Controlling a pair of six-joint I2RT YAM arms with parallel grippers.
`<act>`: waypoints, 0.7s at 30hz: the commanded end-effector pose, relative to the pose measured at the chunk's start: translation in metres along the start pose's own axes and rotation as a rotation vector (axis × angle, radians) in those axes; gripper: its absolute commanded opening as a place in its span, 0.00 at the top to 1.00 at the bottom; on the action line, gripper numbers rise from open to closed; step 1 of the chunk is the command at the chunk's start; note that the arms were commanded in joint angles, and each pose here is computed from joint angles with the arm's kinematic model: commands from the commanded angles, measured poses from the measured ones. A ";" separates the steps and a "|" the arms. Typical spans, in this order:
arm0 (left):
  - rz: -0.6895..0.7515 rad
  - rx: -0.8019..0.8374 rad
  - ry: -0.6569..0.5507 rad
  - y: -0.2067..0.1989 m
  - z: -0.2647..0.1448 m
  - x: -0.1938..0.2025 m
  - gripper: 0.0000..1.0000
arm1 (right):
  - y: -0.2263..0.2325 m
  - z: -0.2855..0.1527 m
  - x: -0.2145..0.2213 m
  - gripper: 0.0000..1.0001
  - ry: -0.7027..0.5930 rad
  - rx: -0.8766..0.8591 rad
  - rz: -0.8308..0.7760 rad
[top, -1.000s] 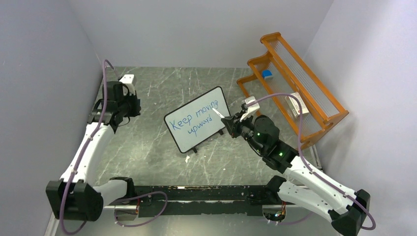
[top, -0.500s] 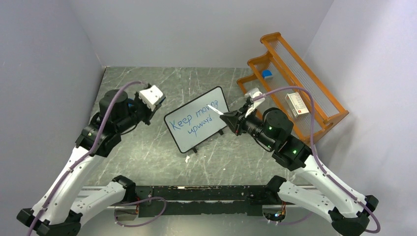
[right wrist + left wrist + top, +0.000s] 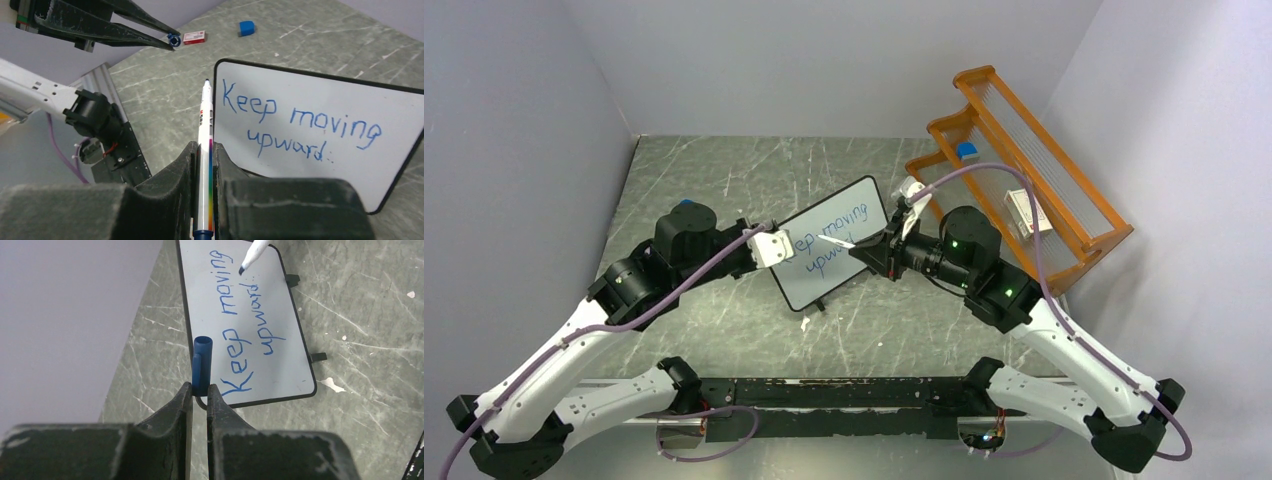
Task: Write a sentence on the whiteboard
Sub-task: Close the pen cap.
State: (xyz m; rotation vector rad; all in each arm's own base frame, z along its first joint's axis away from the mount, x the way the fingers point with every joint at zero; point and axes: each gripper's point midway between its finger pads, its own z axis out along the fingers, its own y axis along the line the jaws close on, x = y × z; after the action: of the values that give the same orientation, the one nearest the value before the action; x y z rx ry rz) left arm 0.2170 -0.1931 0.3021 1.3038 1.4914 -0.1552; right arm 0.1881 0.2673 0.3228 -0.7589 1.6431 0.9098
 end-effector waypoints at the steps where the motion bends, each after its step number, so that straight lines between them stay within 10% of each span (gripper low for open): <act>1: 0.097 0.024 -0.005 -0.004 -0.002 -0.001 0.95 | 0.018 0.003 -0.013 1.00 -0.021 -0.105 -0.016; 21: 0.186 0.078 0.027 -0.020 0.008 -0.001 0.95 | 0.032 0.013 -0.017 1.00 -0.030 -0.199 -0.024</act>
State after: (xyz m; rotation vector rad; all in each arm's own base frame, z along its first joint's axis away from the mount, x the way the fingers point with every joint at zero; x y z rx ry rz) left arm 0.2064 -0.2080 0.2885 1.4940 1.4025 -0.0988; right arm 0.1730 0.2920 0.3308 -0.8838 1.5734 1.0551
